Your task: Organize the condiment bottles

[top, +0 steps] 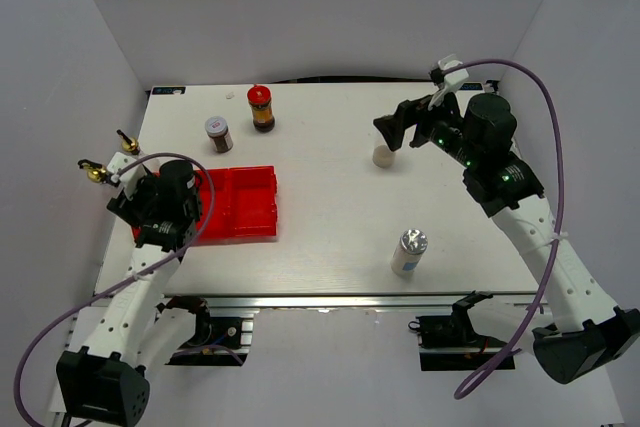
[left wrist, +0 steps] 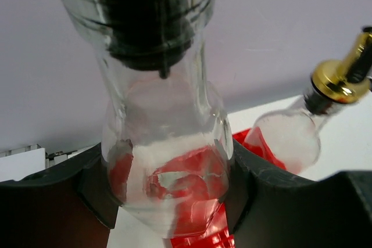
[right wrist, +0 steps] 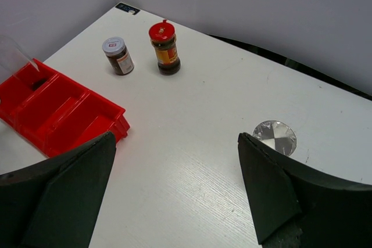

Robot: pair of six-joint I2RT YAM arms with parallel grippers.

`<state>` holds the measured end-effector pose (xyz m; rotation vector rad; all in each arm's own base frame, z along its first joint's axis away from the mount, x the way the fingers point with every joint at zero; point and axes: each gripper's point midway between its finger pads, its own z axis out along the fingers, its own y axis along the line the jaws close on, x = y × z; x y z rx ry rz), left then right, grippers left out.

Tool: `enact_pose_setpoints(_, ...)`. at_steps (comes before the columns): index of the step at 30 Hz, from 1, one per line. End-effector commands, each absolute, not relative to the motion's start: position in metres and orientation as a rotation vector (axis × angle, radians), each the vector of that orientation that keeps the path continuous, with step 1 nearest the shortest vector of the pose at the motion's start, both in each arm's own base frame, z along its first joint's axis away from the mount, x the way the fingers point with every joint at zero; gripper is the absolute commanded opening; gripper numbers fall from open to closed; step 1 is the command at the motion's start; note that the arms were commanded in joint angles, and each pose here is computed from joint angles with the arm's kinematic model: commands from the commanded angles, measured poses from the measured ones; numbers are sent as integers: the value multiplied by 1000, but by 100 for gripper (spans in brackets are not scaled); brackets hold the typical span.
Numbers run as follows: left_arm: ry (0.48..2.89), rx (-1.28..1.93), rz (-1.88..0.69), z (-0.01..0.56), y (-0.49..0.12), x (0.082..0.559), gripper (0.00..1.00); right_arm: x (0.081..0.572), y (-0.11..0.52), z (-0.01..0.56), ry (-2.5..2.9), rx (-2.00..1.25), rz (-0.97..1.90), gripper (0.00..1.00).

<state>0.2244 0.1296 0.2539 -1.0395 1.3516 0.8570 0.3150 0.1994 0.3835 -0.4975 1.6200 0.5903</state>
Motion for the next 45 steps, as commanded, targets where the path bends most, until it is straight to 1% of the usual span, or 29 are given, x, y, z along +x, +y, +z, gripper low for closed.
enact_pose_setpoints(1,1241,-1126,823,271,139,227,0,317,200,400,1544,-506,598,89)
enact_pose_setpoints(12,1244,-1152,767,237,142,252,0,319,200,398,1534,-520,597,89)
enact_pose_setpoints(17,1192,-1203,855,227,147,249,0,320,202,397,1535,-537,602,89)
enact_pose_setpoints(22,1119,-1243,870,212,150,244,0,322,208,391,1536,-578,612,89)
enact_pose_setpoints(26,1157,-1224,922,200,150,250,0,325,210,388,1541,-600,604,89)
enact_pose_setpoints(28,1128,-1232,980,197,153,241,6,326,209,389,1546,-593,597,90)
enact_pose_setpoints(29,1103,-1229,1011,198,154,240,12,326,209,389,1545,-595,598,89)
enact_pose_setpoints(34,1119,-1203,1054,189,153,248,17,325,210,390,1541,-598,601,90)
enact_pose_setpoints(35,1124,-1205,1052,188,153,251,24,325,209,390,1542,-595,599,90)
enact_pose_setpoints(36,1140,-1196,1058,185,153,253,42,325,209,390,1542,-594,598,89)
enact_pose_setpoints(37,1151,-1198,1054,183,153,254,49,325,209,391,1542,-595,599,89)
enact_pose_setpoints(38,1154,-1201,1047,183,152,255,58,325,209,391,1544,-596,599,89)
enact_pose_setpoints(39,1147,-1207,1036,185,152,255,70,325,209,391,1545,-595,598,89)
enact_pose_setpoints(40,1151,-1206,1036,186,152,256,88,326,209,391,1547,-595,598,89)
enact_pose_setpoints(41,1151,-1214,1020,186,151,257,94,325,209,391,1548,-595,598,89)
enact_pose_setpoints(42,1161,-1212,1022,188,151,257,97,326,209,391,1549,-595,598,89)
enact_pose_setpoints(45,1172,-1226,999,192,151,255,98,326,209,390,1555,-596,598,89)
